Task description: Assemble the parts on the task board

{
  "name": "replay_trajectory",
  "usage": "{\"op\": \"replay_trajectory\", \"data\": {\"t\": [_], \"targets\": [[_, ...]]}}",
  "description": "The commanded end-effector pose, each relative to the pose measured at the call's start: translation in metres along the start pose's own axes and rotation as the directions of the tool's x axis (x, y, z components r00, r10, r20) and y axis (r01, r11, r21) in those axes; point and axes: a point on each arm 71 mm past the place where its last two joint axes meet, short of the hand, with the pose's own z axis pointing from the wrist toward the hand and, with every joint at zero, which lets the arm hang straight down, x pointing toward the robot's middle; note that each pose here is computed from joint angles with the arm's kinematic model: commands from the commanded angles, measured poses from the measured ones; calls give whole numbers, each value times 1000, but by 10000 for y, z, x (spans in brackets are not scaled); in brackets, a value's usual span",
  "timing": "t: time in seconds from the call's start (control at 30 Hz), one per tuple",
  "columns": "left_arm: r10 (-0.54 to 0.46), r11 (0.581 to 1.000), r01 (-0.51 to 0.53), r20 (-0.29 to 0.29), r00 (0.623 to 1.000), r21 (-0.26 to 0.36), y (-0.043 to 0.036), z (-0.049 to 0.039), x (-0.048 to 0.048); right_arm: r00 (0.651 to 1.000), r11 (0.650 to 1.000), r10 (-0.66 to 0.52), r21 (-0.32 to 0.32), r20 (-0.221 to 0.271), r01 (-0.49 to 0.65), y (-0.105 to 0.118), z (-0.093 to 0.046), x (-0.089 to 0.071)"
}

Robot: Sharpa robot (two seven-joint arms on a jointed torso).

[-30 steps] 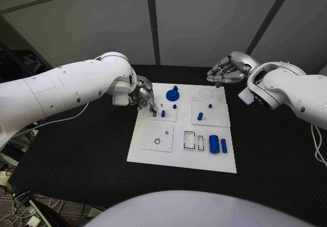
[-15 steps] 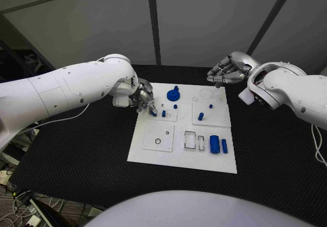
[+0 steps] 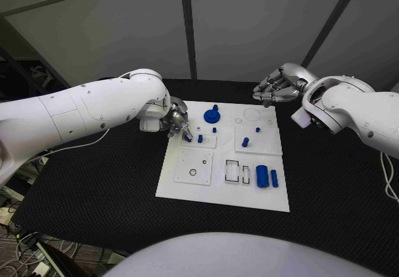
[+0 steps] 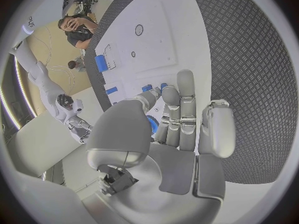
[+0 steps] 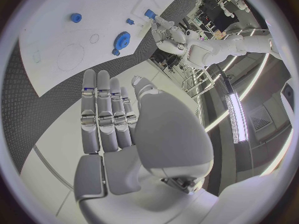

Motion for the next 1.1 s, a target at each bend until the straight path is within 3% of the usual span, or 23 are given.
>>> {"op": "replay_trajectory", "data": {"t": [0.03,1.1], "targets": [[11,1000,-11,24,1000,-14,-4,5,-6,1000,1000,2,-9,-4,-2,18,3,-2],[66,997,-65,8,998,-32,-32,44,38,1000,1000,3,-10,-6,-3,19,4,0]]}}
